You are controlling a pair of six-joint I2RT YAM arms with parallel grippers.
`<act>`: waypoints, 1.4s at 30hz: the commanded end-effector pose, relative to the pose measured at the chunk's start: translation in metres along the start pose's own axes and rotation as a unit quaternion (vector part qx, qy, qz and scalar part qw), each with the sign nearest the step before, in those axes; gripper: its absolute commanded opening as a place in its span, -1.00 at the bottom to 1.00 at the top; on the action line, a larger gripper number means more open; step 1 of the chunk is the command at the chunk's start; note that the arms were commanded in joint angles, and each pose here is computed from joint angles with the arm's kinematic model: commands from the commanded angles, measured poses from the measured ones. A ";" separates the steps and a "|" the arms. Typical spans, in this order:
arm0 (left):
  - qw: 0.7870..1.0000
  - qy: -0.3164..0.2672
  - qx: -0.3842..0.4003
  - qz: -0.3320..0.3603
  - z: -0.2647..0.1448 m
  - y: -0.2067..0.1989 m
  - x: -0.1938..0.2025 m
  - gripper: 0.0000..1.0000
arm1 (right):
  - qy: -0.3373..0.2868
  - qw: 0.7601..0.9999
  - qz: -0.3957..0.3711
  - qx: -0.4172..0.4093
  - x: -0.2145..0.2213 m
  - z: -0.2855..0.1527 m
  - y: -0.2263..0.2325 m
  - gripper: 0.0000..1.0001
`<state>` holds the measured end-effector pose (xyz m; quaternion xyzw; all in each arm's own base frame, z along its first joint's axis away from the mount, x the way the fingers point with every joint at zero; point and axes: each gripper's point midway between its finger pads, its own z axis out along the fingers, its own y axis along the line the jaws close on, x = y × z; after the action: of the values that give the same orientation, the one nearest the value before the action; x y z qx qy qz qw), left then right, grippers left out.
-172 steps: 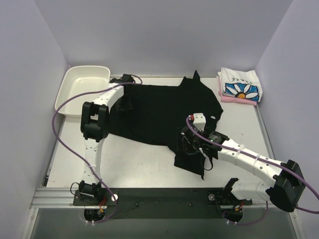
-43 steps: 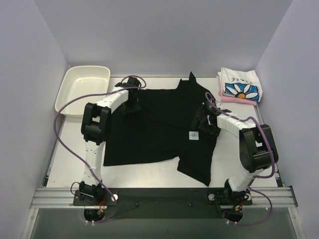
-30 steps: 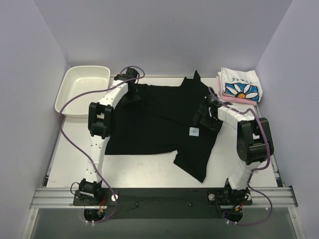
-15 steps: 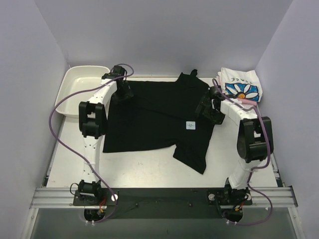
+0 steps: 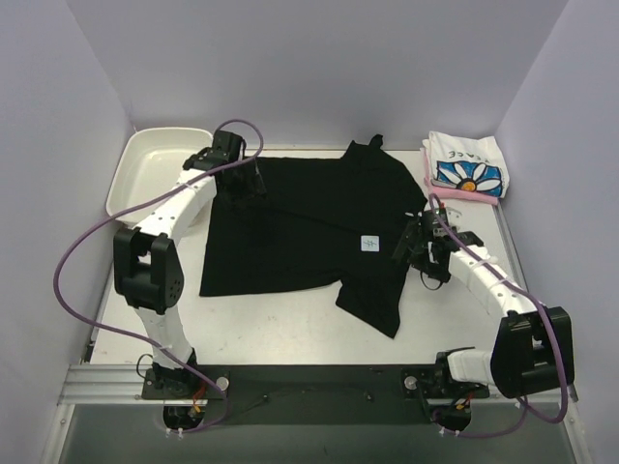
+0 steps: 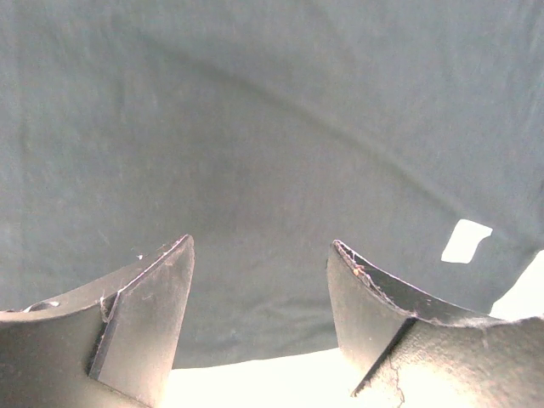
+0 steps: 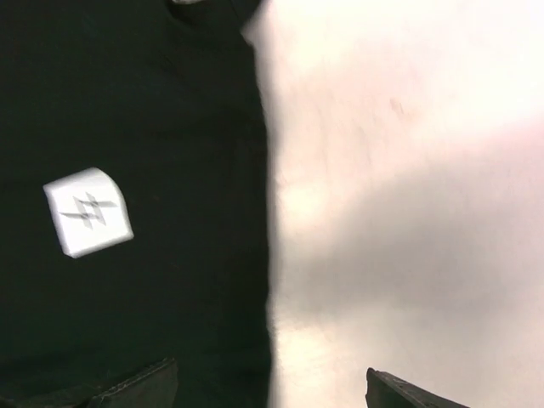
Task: Fold and stack the t-shirts
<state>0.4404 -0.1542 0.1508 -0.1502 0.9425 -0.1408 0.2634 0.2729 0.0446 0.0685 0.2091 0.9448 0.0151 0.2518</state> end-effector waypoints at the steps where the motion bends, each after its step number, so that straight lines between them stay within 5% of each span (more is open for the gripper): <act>1: 0.999 -0.020 0.034 -0.008 -0.008 -0.007 0.011 0.47 | 0.006 1.000 0.019 0.001 0.015 0.008 -0.004 0.75; 9: 0.999 -0.020 0.035 -0.003 -0.019 0.003 0.030 0.47 | 0.029 0.999 0.026 -0.007 0.021 0.033 0.006 -0.10; 17: 1.000 -0.007 0.019 -0.005 -0.015 0.021 0.053 0.47 | 0.062 0.998 0.027 -0.006 0.033 0.059 0.013 -0.14; 22: 1.000 -0.008 0.020 -0.005 -0.018 0.026 0.061 0.47 | 0.069 0.997 0.020 0.008 0.030 0.066 0.011 -1.00; 39: 0.999 -0.018 0.034 -0.003 -0.039 0.028 0.068 0.47 | -0.006 0.997 -0.029 0.064 0.032 -0.011 -0.029 -1.00; 40: 0.999 -0.019 0.035 -0.003 -0.040 0.028 0.067 0.47 | -0.003 0.997 -0.029 0.067 0.034 -0.012 -0.030 -0.50; 42: 0.999 -0.020 0.034 -0.004 -0.042 0.028 0.068 0.46 | 0.001 0.997 -0.030 0.066 0.036 -0.012 -0.030 0.11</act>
<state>0.3530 -0.1409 0.1259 -0.1504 0.9427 -0.1519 0.2562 0.2558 0.0491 0.0725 0.2025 0.9384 -0.0045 0.2798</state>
